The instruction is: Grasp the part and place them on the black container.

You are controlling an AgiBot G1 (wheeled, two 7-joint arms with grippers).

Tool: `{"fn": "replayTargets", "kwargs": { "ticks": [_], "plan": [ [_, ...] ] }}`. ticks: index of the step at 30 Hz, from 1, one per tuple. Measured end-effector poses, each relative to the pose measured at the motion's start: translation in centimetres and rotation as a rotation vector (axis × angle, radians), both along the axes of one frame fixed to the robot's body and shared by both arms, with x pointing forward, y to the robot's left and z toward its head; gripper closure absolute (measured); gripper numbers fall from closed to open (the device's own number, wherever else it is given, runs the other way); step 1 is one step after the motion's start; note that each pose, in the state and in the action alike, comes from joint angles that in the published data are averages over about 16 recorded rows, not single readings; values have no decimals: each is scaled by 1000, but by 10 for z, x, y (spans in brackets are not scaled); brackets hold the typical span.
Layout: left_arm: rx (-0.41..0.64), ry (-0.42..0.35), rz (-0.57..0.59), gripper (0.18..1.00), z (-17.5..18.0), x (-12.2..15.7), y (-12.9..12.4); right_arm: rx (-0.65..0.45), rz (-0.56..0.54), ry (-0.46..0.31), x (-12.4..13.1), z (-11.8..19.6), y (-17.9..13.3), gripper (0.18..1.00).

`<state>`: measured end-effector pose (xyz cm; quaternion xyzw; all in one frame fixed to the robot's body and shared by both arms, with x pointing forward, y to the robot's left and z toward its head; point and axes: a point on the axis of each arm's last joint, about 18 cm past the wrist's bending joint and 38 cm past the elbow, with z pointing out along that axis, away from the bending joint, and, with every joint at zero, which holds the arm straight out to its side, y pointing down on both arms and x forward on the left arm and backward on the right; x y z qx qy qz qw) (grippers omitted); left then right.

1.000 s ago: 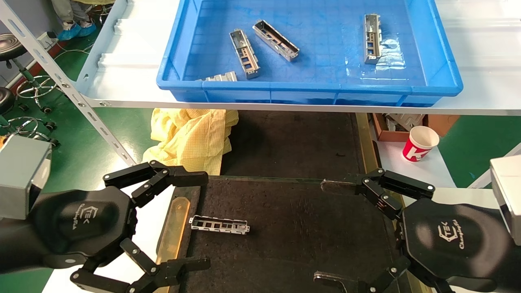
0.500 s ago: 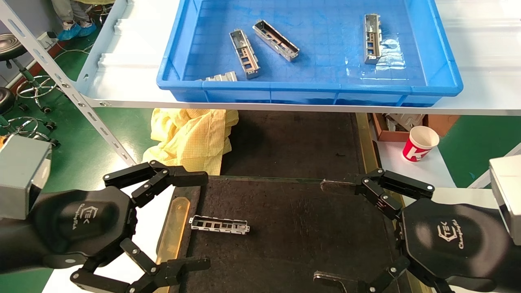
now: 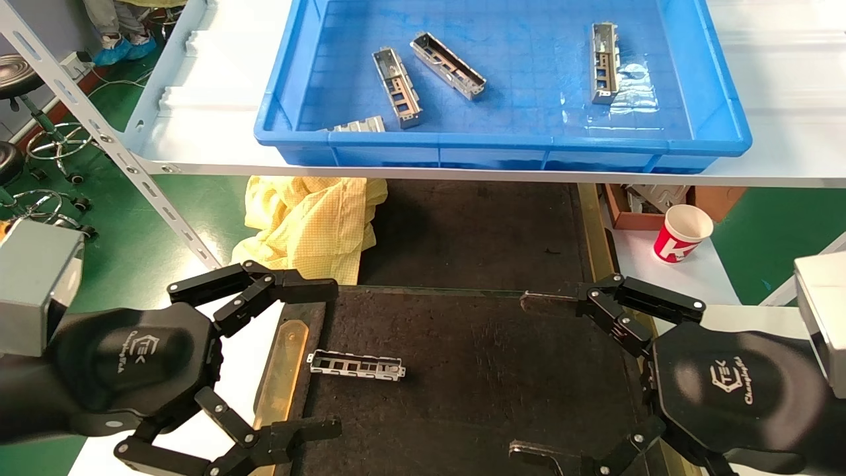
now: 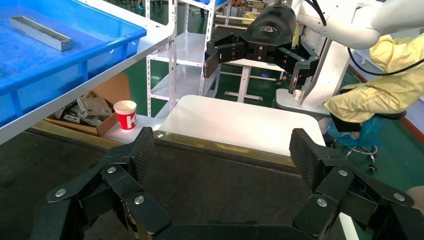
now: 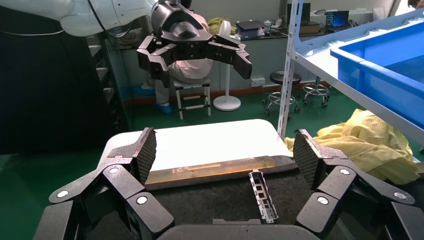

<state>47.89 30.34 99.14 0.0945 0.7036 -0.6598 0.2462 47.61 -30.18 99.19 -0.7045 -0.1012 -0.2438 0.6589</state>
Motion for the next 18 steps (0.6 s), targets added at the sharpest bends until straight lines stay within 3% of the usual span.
{"fn": "replayTargets", "kwargs": {
  "ticks": [18],
  "plan": [
    [0,0,0,184,0,0,0,0,0,0,0,0,0,178]
  ]
}}
